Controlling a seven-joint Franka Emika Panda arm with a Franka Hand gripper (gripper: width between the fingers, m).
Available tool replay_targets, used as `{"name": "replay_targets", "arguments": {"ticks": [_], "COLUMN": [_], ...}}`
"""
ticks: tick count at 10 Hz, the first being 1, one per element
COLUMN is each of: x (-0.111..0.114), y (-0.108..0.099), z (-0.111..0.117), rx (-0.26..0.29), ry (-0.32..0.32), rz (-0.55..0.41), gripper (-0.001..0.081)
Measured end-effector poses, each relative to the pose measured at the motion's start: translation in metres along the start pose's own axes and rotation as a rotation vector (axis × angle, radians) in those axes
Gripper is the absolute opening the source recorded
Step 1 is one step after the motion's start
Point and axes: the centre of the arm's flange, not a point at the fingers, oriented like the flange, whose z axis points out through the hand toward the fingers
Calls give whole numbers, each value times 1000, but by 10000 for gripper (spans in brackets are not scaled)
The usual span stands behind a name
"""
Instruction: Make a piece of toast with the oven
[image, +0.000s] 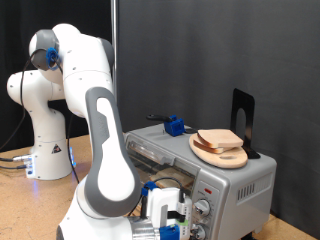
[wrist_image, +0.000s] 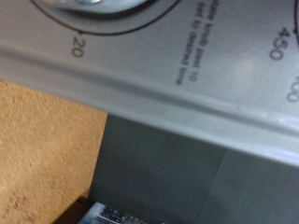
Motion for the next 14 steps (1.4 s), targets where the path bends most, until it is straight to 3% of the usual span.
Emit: {"name": "replay_targets", "arguments": {"ticks": [6,12,13,14], "x": [-2,-1,1,2], "y": [8,7,2,0], "z": [0,-3,-10,-17], "rx": [72,85,95,100], "ry": [18,24,36,43], "rz": [-186,-200,-206,-208], "gripper": [93,93,187,187]}}
